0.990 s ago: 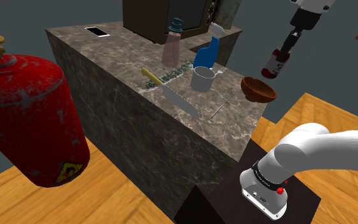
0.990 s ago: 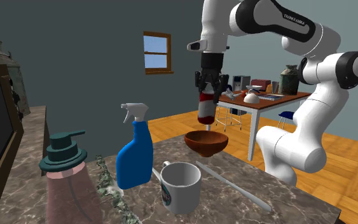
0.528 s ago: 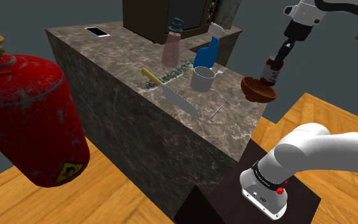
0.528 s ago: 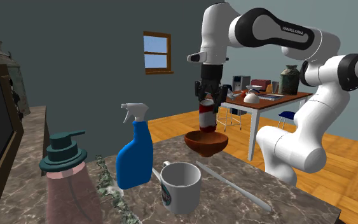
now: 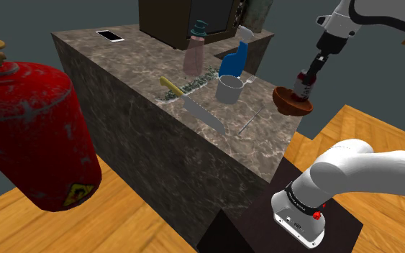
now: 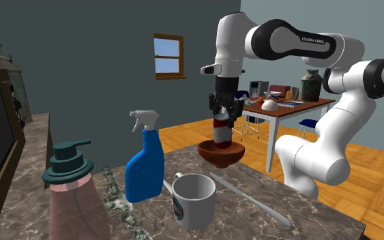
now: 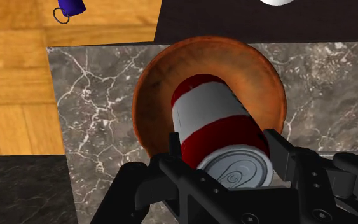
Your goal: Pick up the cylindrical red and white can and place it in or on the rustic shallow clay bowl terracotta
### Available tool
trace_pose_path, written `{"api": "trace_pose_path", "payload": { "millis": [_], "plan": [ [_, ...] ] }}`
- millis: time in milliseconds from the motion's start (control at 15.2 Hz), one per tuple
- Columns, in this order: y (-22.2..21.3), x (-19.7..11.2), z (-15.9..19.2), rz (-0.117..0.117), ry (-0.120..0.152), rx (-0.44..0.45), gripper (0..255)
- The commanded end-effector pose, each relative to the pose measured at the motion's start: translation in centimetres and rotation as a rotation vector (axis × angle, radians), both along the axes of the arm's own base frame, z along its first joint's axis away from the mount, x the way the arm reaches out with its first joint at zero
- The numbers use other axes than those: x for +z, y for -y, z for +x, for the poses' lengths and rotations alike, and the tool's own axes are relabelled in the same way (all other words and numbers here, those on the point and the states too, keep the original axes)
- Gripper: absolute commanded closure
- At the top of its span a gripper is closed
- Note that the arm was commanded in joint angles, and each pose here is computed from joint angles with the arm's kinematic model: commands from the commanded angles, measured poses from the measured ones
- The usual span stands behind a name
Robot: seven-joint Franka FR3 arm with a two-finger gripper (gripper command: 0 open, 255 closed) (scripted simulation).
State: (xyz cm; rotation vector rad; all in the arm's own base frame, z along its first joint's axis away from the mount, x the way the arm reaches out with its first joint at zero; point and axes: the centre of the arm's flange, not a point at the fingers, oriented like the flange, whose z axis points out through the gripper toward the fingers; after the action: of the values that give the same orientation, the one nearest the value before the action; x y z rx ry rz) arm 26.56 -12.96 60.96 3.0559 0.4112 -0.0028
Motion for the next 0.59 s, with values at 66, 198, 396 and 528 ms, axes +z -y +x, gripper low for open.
{"api": "trace_pose_path", "payload": {
  "millis": [66,198,396,528],
  "plan": [
    [0.01,-0.03,-0.02,0.0,0.001,0.0,255],
    [0.01,-0.03,-0.02,0.0,0.001,0.0,0],
    [0.01,-0.03,-0.02,0.0,0.001,0.0,0],
    [0.01,-0.03,-0.02,0.0,0.0,0.0,0]
  ]
}}
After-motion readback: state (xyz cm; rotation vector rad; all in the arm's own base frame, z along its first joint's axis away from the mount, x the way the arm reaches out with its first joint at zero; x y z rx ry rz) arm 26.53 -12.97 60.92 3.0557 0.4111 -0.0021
